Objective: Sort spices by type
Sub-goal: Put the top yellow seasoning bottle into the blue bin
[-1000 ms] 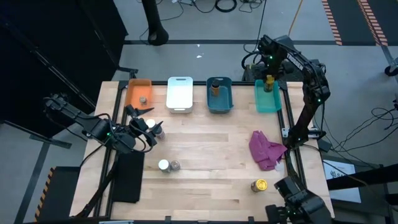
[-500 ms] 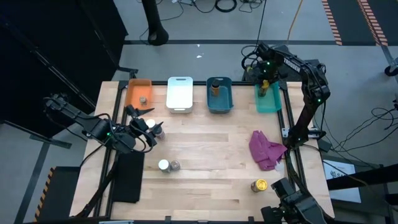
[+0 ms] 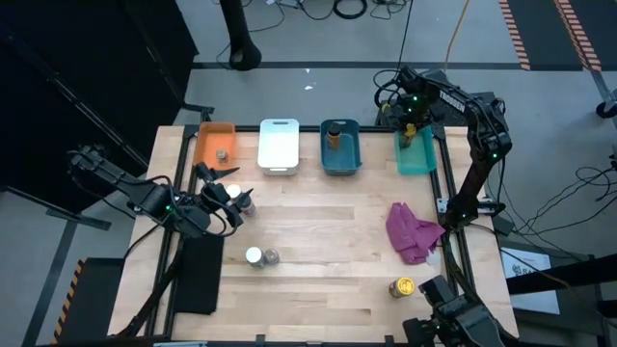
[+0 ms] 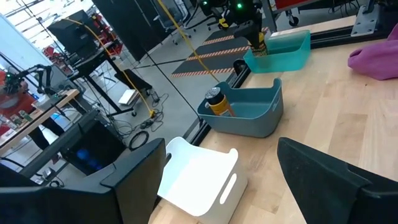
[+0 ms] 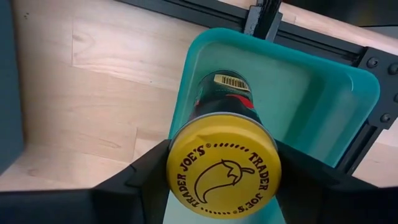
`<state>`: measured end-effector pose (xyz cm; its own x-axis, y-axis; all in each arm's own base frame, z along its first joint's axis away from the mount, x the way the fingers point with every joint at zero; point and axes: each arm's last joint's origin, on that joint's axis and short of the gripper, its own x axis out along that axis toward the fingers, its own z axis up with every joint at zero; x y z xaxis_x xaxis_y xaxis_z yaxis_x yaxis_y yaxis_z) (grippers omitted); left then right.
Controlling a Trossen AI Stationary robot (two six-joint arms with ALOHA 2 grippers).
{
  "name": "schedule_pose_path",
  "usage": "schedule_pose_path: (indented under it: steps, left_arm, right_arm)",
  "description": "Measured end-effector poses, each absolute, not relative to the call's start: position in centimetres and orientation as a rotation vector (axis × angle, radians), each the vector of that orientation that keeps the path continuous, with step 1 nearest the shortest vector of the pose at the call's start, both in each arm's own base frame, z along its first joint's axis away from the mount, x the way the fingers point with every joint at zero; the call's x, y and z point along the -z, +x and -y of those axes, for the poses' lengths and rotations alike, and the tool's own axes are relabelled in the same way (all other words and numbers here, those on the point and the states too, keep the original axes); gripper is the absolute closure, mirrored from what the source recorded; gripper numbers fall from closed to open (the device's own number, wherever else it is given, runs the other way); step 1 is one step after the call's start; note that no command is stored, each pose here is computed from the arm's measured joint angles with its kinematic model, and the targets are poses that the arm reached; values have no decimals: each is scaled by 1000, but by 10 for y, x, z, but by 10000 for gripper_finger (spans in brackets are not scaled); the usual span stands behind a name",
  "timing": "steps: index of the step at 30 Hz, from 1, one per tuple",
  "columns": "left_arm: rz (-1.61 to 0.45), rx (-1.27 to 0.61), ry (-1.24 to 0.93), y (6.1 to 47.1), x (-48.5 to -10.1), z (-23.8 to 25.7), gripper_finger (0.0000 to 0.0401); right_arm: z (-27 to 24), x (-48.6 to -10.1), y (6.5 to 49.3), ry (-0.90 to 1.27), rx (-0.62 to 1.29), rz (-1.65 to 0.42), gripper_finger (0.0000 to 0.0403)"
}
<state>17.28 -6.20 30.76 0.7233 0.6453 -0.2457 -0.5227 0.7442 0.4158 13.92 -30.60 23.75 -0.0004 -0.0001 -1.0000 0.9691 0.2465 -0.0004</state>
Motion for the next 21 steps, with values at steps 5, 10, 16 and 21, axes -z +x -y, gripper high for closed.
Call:
schedule_pose_path:
  steps: [5,10,16,21]
  left_arm:
    - [-392,-658,331,173,-308,62,86]
    - [-393,-657,333,173,-308,62,86]
    - [-393,-657,334,173,-308,62,86]
    - [-397,-655,343,173,-308,62,86]
  right_arm:
    - [306,-238,139,1029,1031,-1313,164]
    - [306,-238,139,1036,1038,-1309,150]
    - [307,-238,140,1032,1039,-1304,148]
    - [308,-238,140,1018,1043,-1296,147]
